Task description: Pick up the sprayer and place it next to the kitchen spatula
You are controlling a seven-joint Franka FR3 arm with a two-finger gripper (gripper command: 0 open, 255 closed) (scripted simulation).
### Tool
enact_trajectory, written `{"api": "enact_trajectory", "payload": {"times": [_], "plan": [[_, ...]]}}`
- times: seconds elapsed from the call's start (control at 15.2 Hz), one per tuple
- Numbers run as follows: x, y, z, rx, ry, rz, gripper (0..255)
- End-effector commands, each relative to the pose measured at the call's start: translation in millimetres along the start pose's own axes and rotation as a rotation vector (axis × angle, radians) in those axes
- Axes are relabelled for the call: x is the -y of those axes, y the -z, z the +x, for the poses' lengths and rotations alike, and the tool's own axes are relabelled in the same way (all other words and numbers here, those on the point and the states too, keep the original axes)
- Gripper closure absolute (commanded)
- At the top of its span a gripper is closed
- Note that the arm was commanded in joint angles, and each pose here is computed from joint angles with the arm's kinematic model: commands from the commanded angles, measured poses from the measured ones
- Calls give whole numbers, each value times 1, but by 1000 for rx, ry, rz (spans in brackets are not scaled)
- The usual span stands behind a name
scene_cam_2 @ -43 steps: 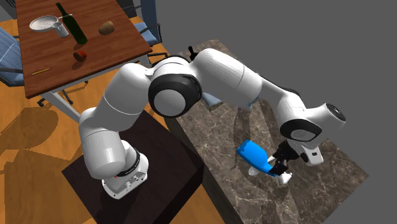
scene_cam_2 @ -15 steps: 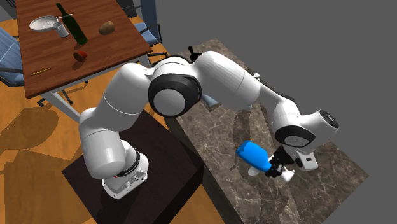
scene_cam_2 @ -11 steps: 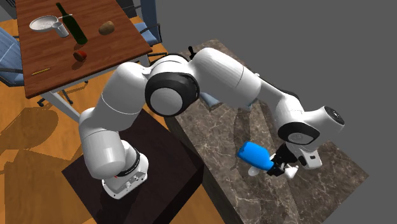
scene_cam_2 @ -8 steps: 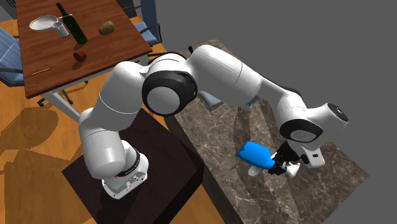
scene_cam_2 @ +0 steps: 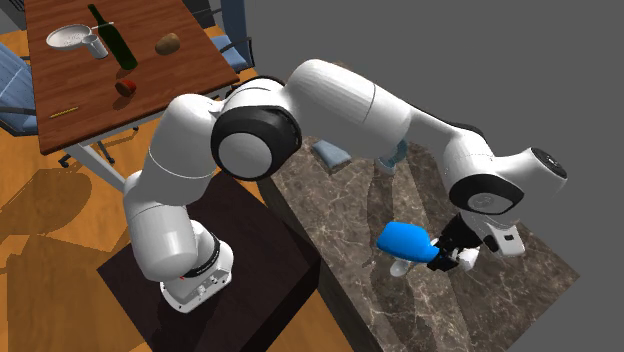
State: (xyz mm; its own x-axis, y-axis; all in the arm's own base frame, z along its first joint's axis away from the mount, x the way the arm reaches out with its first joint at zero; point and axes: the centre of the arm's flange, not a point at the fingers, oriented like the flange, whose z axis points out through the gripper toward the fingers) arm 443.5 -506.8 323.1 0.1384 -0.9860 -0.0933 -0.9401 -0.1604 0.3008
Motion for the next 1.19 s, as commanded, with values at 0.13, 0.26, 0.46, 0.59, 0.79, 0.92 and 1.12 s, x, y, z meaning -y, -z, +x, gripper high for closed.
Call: {"api": "enact_trajectory", "payload": {"times": [0.13,0.26,0.46,0.59,0.79,0.92,1.12], "plan": [[-7,19,-2,0,0,0,255],[-4,22,-15,0,0,0,255],[8,23,-53,0,0,0,255],[16,23,-78,0,0,0,255],[28,23,-116,0,0,0,255],[35,23,-141,0,0,0,255],[47,23,-179,0,0,0,255]]}}
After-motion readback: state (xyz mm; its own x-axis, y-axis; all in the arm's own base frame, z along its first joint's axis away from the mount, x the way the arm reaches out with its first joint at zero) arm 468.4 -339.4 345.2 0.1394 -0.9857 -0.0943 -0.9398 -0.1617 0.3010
